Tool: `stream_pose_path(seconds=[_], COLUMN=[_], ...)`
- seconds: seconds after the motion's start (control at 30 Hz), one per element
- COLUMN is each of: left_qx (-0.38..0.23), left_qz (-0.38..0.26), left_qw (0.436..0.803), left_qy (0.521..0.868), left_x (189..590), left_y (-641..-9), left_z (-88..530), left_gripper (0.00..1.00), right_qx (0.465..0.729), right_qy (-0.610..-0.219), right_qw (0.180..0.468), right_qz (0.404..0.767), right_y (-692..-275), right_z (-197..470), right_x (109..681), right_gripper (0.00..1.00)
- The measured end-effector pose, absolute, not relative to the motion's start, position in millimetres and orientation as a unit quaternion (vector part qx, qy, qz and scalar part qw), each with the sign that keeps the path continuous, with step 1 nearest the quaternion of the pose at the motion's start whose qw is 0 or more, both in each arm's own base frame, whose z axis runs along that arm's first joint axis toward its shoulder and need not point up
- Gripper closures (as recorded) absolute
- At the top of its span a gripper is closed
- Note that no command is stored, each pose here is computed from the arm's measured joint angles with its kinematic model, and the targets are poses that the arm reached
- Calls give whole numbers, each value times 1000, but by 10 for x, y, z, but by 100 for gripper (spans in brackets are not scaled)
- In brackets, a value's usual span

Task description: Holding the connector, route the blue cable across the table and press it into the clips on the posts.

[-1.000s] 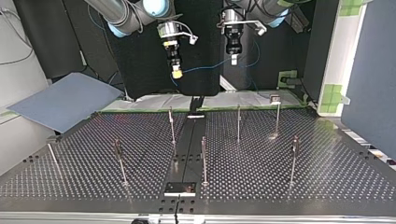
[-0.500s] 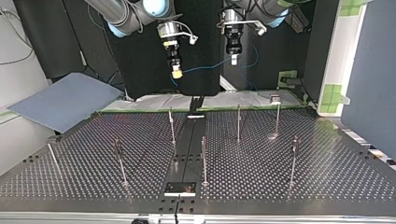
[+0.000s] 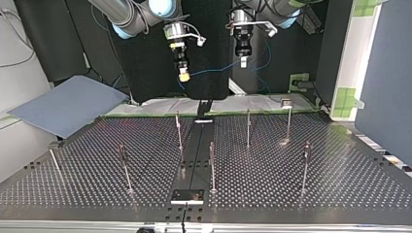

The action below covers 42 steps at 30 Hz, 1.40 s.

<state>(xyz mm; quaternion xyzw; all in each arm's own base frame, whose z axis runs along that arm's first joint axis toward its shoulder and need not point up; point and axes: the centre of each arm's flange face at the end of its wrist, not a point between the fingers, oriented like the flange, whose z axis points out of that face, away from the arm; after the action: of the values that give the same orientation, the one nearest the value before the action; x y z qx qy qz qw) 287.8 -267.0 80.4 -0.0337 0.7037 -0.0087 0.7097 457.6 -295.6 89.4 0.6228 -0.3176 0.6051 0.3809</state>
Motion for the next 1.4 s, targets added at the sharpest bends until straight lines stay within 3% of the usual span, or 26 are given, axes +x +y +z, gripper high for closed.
stream_pose_path(seconds=[1.23, 1.4], left_qx=[-21, -21], left_qz=[5, 5], left_qw=[692, 692], left_qy=[721, 721], left_x=[2847, 2847], left_y=[-2625, -2625], left_z=[552, 552], left_gripper=[100, 100], right_qx=[619, 628], right_qy=[-318, -316], right_qw=[383, 384], right_qz=[608, 599], right_y=[-2981, -2934], right_z=[927, 861], right_x=[4588, 4670], right_gripper=[100, 100])
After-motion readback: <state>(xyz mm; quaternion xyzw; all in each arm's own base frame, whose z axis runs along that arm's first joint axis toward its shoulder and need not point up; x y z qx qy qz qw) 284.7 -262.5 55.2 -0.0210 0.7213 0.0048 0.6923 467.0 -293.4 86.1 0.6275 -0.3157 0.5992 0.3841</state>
